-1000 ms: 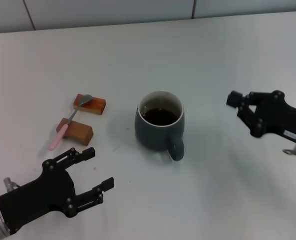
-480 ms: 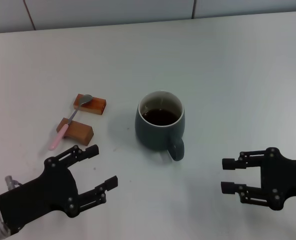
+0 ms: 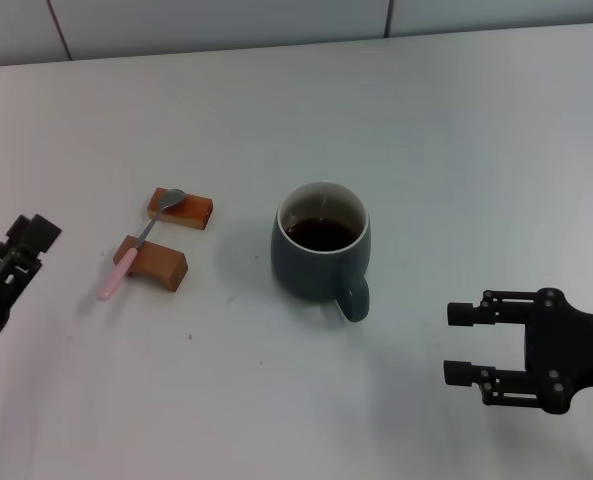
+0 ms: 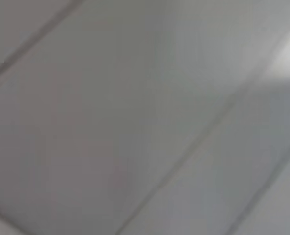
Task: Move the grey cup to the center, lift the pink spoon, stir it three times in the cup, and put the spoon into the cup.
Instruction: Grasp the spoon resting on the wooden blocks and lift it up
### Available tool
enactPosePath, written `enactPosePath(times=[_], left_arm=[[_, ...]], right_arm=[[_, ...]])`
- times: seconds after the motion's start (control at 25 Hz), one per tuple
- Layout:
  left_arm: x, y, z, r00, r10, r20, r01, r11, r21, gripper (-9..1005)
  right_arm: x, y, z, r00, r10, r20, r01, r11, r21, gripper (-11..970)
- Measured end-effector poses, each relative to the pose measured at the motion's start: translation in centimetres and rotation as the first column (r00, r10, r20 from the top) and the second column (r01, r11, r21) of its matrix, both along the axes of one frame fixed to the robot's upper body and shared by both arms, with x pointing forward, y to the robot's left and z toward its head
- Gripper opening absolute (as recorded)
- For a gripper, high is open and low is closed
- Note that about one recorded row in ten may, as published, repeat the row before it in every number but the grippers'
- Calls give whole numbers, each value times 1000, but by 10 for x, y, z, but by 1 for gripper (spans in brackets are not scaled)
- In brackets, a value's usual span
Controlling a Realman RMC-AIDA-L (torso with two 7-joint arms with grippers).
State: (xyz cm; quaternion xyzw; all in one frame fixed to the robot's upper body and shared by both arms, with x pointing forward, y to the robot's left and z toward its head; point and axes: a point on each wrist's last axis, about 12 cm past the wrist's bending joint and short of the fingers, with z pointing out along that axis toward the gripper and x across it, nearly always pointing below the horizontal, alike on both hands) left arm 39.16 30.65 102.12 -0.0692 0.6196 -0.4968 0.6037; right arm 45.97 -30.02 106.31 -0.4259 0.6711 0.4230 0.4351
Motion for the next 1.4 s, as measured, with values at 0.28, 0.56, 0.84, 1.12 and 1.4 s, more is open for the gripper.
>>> enactPosePath(times=[0.28,0.56,0.84,1.12,1.4], left_arm=[[-4,-3,-18,987,40,-157,-46,998,-34,790],[-3,-2,-24,967,38,-250,-63,994,-93,791],[-1,-1,-31,942,43,-334,-84,991,-109,791],[0,-4,-35,928,34,-371,-84,990,-117,792],[-2,-3,-38,916,38,-399,-100,985,-137,793]], right_arm=[[0,0,0,1000,2,7,-2,1000,-2,656],[-1,0,1,1000,12,8,-12,1000,6,656],[-2,0,1,1000,11,8,-11,1000,7,655],[-2,0,1,1000,12,8,-12,1000,7,655],[-2,0,1,1000,13,8,-13,1000,8,655]])
